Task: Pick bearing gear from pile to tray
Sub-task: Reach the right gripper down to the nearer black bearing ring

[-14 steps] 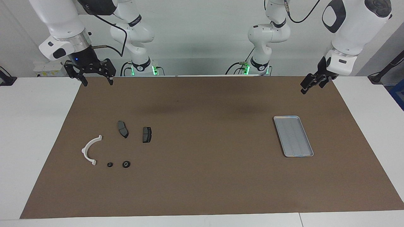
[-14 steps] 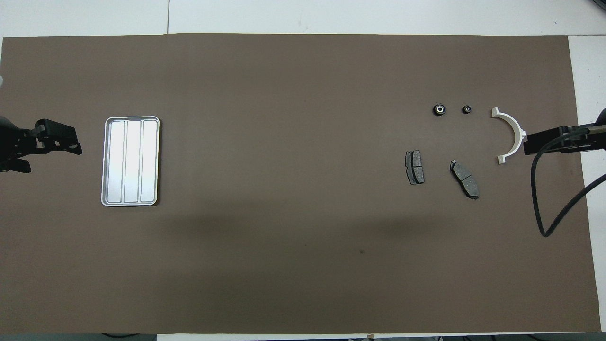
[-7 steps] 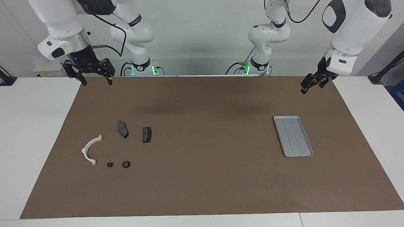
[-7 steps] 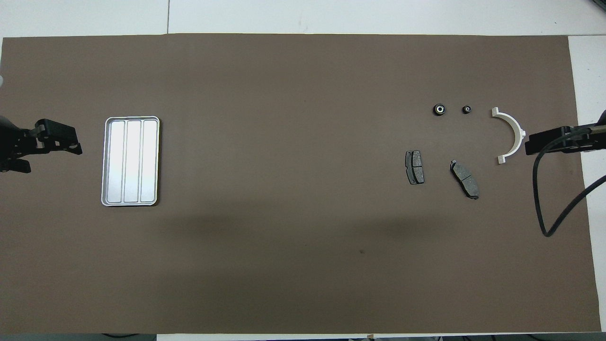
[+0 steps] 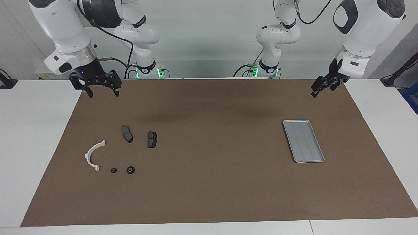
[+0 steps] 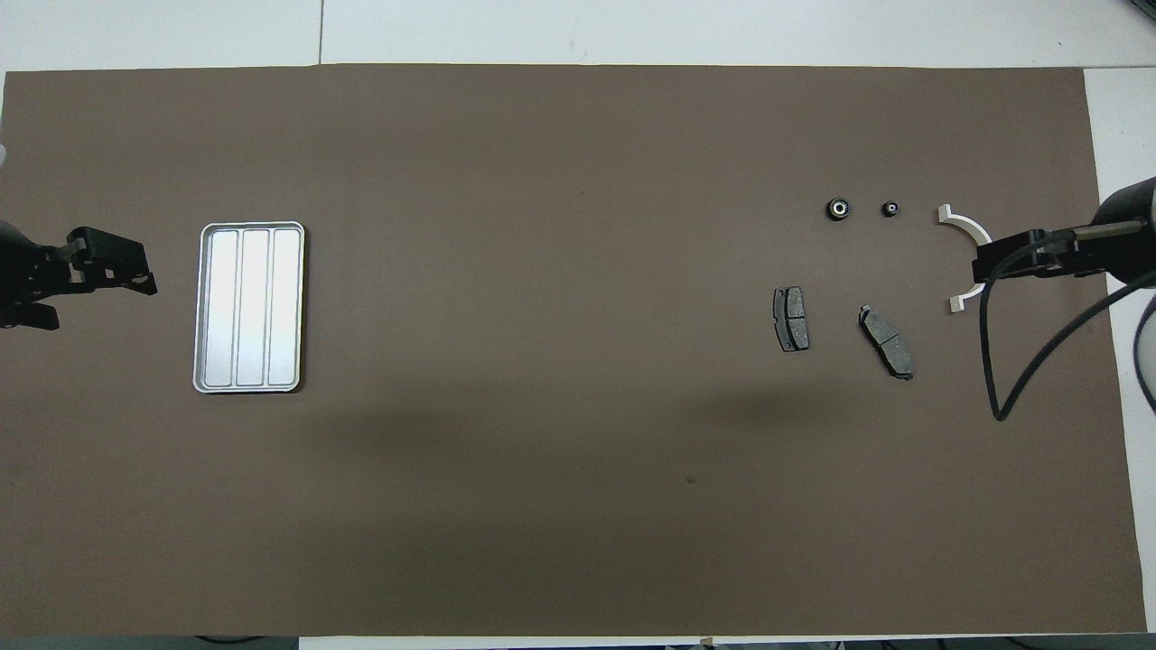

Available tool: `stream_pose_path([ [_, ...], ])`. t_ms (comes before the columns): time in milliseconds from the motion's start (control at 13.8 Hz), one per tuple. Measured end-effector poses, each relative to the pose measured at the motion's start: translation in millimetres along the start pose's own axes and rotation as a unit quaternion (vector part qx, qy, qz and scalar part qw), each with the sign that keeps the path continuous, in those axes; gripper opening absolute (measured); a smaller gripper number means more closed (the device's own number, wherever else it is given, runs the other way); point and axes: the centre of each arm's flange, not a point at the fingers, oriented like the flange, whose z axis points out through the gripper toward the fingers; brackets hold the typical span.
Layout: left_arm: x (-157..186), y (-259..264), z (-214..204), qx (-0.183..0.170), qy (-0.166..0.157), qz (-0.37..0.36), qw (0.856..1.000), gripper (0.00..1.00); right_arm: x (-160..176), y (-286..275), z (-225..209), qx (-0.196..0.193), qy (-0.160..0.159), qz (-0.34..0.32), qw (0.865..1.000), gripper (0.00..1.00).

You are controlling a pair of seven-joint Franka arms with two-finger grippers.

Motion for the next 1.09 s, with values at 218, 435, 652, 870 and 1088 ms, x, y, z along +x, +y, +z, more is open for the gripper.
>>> stream_pose_path([
  [218,0,0,0,0.000,0.000,0.000,1.000,1.00,14,0,47,0.000,0.001,0.003,1.000,1.00],
  [435,0,0,0,0.000,0.000,0.000,1.000,1.00,32,2,90,-0.004,-0.004,0.006,1.000,0.90],
  [652,0,0,0,0.000,0.000,0.000,1.000,1.00,51,1,136,-0.008,-0.003,0.007,1.000,0.91],
  [870,0,0,0,0.000,0.000,0.000,1.000,1.00,66,-9,174,-0.006,0.000,0.036,0.999,0.92],
  [1088,0,0,0,0.000,0.000,0.000,1.000,1.00,78,-18,206,-0.003,0.008,0.055,0.998,0.92],
])
